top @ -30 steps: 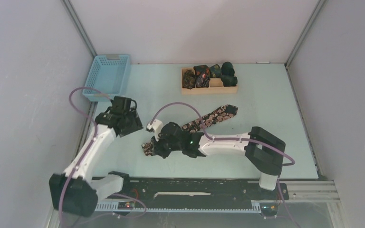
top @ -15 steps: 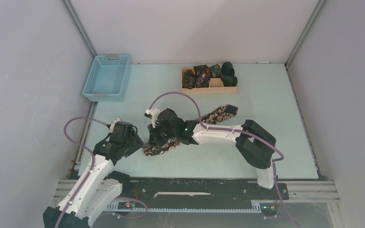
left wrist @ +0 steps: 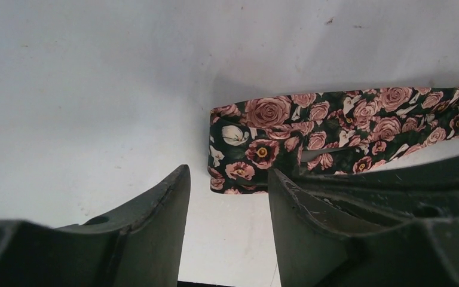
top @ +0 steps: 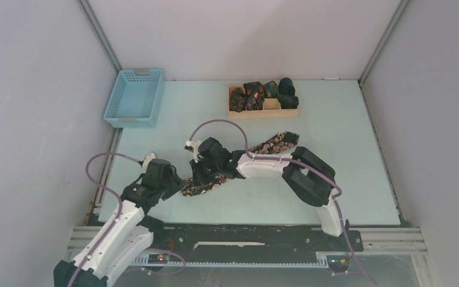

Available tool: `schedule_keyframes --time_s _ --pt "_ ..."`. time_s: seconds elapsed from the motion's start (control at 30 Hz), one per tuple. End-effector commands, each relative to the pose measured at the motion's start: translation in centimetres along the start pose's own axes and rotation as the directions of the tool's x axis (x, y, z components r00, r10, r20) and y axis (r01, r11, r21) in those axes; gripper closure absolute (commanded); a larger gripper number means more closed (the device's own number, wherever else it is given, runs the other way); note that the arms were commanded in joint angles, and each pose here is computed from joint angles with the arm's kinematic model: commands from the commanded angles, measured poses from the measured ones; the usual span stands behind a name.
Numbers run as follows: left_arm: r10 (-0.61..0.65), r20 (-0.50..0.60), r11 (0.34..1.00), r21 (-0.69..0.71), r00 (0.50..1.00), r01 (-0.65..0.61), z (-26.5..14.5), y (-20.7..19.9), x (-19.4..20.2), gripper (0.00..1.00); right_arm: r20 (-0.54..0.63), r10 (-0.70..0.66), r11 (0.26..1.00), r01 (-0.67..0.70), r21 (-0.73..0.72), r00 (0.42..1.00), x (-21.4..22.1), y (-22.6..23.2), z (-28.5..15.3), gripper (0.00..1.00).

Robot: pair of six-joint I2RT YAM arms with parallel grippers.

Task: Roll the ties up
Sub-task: Roll the tie at the center of the board.

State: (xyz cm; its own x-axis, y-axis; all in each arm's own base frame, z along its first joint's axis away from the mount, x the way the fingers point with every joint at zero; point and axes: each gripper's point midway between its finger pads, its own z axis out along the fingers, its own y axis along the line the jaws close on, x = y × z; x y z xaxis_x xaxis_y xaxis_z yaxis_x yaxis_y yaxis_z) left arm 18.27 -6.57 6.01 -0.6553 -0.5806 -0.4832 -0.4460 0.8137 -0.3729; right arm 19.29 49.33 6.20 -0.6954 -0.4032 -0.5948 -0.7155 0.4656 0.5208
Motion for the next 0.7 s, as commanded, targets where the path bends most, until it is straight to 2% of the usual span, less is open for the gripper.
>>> schedule_keyframes --time_s 0.0,0.67 --pt "0.004 0.025 0.999 0.033 1.000 -0.005 0.2 -1.0 -0.3 0.44 0.001 0.006 1.000 -0.006 -0.022 1.000 -0.9 -0.3 0.5 1.00" --pt "0.062 -0.034 0.987 0.149 0.998 -0.056 2.7 -2.2 2.3 0.43 -0.064 0.073 0.997 -0.074 -0.003 0.995 1.2 -3.0 1.7 1.00"
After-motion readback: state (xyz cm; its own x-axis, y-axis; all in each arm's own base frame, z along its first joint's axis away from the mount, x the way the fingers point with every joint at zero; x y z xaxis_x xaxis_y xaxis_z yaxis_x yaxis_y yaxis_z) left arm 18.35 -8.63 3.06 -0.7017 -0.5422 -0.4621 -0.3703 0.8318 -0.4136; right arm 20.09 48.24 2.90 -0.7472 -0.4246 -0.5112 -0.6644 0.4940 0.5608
